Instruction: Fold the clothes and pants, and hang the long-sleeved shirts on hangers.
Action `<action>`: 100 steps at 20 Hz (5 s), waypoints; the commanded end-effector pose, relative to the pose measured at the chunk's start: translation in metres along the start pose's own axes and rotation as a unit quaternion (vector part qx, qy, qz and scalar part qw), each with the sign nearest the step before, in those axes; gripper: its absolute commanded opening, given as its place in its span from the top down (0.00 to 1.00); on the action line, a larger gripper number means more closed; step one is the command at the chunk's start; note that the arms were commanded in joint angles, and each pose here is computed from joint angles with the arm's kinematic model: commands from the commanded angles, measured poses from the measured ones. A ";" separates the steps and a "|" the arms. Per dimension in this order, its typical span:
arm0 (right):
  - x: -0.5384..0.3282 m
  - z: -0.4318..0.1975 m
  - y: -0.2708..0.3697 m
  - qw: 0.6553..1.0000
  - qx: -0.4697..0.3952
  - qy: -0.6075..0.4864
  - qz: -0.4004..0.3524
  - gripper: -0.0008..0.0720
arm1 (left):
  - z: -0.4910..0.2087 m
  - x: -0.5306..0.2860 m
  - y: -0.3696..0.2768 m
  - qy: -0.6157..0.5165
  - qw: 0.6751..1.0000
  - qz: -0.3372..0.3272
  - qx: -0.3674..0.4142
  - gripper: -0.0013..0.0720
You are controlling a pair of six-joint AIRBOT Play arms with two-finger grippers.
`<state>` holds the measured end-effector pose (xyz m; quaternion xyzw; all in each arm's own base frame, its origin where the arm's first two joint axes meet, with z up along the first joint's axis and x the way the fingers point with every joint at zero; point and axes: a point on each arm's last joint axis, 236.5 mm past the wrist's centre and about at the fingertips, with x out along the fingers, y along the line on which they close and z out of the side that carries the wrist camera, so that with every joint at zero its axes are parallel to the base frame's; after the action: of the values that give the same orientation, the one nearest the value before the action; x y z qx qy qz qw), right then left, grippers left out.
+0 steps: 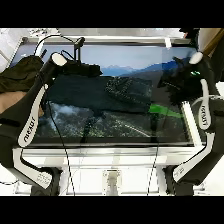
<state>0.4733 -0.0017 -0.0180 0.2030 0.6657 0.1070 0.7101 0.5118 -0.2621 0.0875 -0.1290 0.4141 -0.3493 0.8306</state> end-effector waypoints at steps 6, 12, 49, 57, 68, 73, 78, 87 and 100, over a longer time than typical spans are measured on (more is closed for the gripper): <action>0.056 0.026 0.006 0.971 0.041 -0.067 0.225 0.05 | 0.000 0.000 -0.001 0.001 1.000 -0.001 0.001 0.96; 0.104 0.019 0.032 0.973 0.034 -0.033 0.228 0.05 | -0.001 0.000 -0.001 0.002 1.000 -0.001 0.001 0.96; -0.089 -0.052 0.134 0.989 -0.134 -0.050 0.047 0.93 | -0.118 0.096 -0.087 0.155 0.980 0.022 0.121 0.96; 0.037 -0.029 0.295 0.974 -0.168 -0.103 0.113 0.93 | -0.067 -0.081 -0.017 0.172 0.960 0.161 0.151 0.96; 0.049 -0.012 0.362 0.942 -0.255 -0.188 0.114 0.17 | -0.048 -0.135 0.018 0.144 0.957 0.216 0.129 0.96; 0.017 -0.016 0.154 0.978 -0.190 -0.019 -0.087 0.19 | -0.048 -0.135 0.018 0.144 0.957 0.216 0.129 0.96; 0.075 -0.010 0.110 0.997 -0.020 -0.009 0.079 0.10 | -0.048 -0.135 0.018 0.142 0.958 0.217 0.119 0.96; 0.162 -0.016 0.151 0.976 0.028 0.023 0.216 0.05 | -0.048 -0.135 0.017 0.141 0.959 0.217 0.114 0.96; 0.035 0.045 0.149 0.979 -0.080 -0.082 0.169 0.92 | -0.051 -0.136 0.017 0.147 0.959 0.216 0.112 0.96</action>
<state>0.5189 0.2025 -0.0096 0.2987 0.5666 0.3170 0.6994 0.4250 -0.1534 0.1282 0.1105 0.5071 -0.2211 0.8257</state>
